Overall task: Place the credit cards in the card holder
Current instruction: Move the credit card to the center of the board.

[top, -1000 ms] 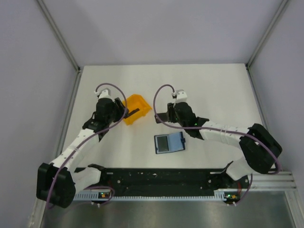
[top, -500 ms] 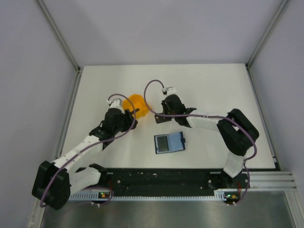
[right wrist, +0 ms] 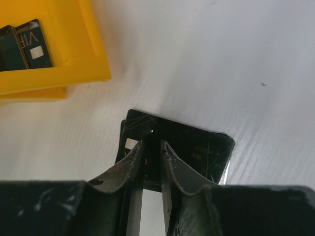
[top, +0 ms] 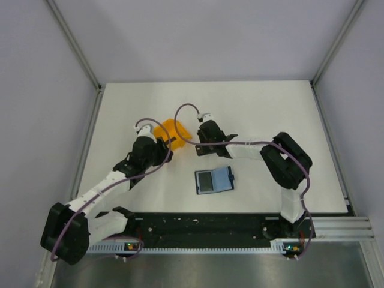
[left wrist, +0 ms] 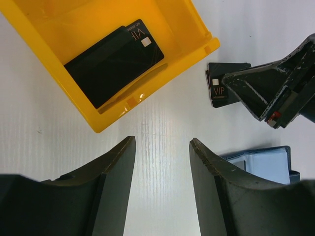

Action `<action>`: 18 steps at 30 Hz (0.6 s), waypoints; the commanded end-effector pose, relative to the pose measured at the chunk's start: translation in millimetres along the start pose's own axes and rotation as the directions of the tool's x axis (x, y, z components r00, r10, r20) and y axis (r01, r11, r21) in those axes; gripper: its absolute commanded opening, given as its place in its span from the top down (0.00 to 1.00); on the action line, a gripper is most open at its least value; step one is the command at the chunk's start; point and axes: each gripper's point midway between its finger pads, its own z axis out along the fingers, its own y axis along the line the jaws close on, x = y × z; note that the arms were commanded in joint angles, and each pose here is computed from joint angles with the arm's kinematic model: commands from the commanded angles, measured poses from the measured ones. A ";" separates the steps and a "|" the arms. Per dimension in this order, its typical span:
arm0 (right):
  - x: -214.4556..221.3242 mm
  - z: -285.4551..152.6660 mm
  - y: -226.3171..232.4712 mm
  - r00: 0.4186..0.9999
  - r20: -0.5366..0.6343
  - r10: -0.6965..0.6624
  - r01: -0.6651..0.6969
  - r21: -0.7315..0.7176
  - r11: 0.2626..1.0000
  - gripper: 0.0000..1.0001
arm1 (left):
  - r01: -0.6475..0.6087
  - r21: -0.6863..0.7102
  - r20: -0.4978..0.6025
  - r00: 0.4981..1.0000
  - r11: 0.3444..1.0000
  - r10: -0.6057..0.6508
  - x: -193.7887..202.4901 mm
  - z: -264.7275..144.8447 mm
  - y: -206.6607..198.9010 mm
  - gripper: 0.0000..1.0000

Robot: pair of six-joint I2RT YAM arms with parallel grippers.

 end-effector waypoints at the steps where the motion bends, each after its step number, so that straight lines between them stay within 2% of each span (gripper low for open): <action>1: 32.7 -1.1 28.6 0.995 -0.092 -0.025 0.021 -0.049 0.999 0.81 | 0.007 0.000 0.042 0.999 1.000 -0.007 -5.6 -4.6 1.1 0.46; 11: 92.0 -27.7 90.7 0.983 -0.175 -0.054 0.027 -0.156 0.987 0.81 | 0.006 -0.028 0.068 0.998 1.000 -0.004 -6.0 -13.7 10.4 0.46; 13: 87.3 -37.8 99.9 0.987 -0.144 -0.070 0.044 -0.181 0.983 0.80 | 0.003 -0.025 0.070 0.998 1.000 -0.001 -5.8 -13.9 10.3 0.46; 15: 67.0 -52.1 105.7 0.997 -0.064 -0.052 0.037 -0.215 0.976 0.76 | -0.006 -0.024 0.070 0.998 1.000 0.007 -6.5 -13.9 9.6 0.46; 18: 24.2 -80.2 91.6 0.996 0.080 -0.034 0.048 -0.176 0.983 0.65 | -0.011 -0.013 0.073 0.997 1.000 0.012 -9.6 -14.0 5.9 0.45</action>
